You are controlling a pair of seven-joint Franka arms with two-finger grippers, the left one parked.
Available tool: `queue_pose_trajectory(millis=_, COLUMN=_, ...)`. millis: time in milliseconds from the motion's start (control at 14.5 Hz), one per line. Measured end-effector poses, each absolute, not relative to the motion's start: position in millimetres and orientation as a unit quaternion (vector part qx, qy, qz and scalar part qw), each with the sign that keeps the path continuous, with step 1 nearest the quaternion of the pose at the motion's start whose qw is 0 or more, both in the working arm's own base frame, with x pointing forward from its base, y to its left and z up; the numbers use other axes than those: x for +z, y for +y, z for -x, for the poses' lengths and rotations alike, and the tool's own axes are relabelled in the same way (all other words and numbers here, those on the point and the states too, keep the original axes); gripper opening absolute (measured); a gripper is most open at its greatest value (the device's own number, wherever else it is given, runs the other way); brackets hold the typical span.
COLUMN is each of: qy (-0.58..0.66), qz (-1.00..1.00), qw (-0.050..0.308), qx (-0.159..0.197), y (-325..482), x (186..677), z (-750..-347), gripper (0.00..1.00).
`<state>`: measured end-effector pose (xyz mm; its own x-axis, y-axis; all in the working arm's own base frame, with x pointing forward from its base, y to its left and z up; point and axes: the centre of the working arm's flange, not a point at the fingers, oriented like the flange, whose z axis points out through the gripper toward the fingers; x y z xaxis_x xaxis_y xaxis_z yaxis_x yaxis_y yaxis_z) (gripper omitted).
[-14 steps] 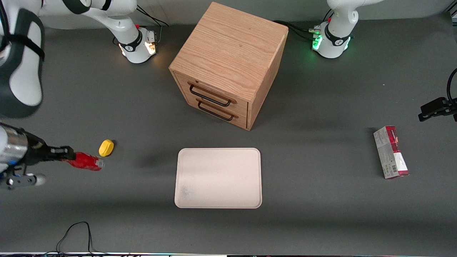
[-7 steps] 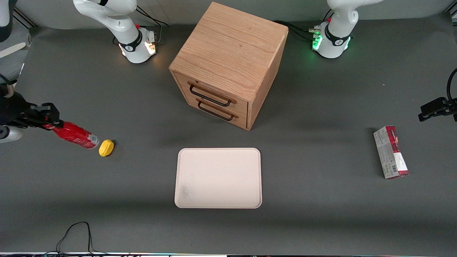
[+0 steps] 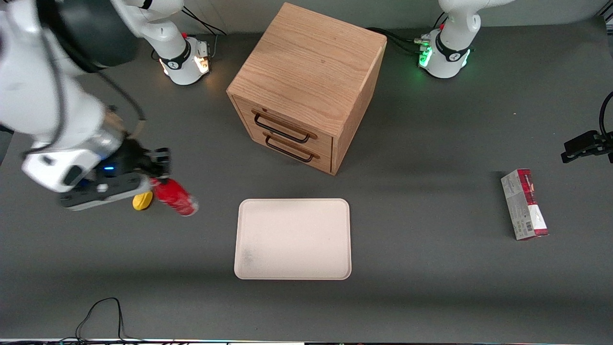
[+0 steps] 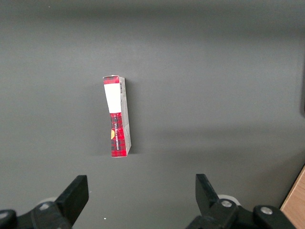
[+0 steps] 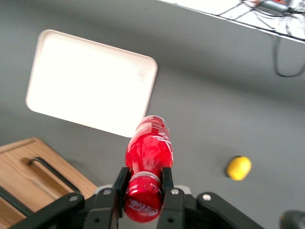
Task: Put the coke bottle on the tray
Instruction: 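Lift the bottle and carry it toward the cream tray, then lower the bottle upright onto the tray's corner and open the gripper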
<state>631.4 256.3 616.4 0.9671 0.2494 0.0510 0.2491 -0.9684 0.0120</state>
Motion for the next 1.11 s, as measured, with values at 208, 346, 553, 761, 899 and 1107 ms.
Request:
queue_pose_trajectory(millis=208, qy=0.147, qz=-0.989, qw=-0.001, qx=0.031, y=309, x=605, z=-618, gripper=0.32)
queue_pose_trajectory(millis=346, qy=0.151, qz=-0.988, qw=-0.003, qx=0.035, y=317, x=598, z=-620, gripper=0.32)
queue_pose_trajectory(millis=553, qy=0.14, qz=-0.99, qw=-0.002, qx=0.036, y=311, x=562, z=-647, gripper=0.32)
queue_pose_trajectory(millis=761, qy=0.126, qz=-0.992, qw=-0.005, qx=0.03, y=302, x=501, z=-681, gripper=0.32)
queue_pose_trajectory(millis=899, qy=0.125, qz=-0.992, qw=-0.006, qx=0.026, y=304, x=462, z=-695, gripper=0.32)
queue_pose_trajectory(millis=1107, qy=0.129, qz=-0.991, qw=-0.009, qx=0.027, y=311, x=418, z=-708, gripper=0.32)
